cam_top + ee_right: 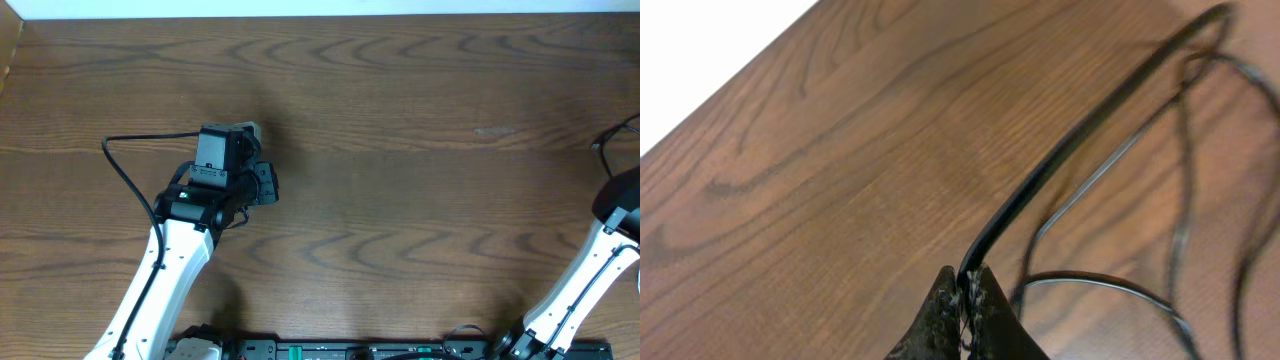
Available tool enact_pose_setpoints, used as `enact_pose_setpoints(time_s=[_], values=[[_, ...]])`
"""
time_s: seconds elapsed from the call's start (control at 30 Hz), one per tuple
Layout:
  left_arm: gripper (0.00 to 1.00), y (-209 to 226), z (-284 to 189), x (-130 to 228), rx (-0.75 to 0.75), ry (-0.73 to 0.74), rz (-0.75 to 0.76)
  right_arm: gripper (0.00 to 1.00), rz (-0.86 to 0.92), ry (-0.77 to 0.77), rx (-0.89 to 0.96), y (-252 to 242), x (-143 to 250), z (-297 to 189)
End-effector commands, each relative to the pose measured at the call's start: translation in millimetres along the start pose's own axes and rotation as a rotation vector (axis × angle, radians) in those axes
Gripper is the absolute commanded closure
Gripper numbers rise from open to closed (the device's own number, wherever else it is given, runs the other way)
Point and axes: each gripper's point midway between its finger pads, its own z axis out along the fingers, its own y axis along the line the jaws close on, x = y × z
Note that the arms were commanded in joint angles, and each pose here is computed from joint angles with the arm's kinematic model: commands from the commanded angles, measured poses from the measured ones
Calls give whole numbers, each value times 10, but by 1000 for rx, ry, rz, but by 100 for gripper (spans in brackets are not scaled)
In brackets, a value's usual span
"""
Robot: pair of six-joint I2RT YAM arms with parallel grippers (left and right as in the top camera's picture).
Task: Untangle cables
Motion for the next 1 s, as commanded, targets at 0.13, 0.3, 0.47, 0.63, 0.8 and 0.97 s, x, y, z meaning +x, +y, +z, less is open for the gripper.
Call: enact_pose_setpoints(time_s=[0.13,0.3,0.47,0.63,0.8,0.97], values=[[84,-160,-5,58,34,9,60,1,58,18,-1,120,85,171],[84,-262,6,112,51,20,91,1,51,40,3,128,124,-26],[84,-288,8,115,54,18,100,1,77,170,42,96,444,-221],[85,-292,8,108,55,15,100,1,129,378,139,-36,956,-433],[84,-293,8,106,55,14,101,1,126,436,269,-230,1126,-547],[84,-295,8,101,56,12,101,1,139,451,277,-203,1177,-521]])
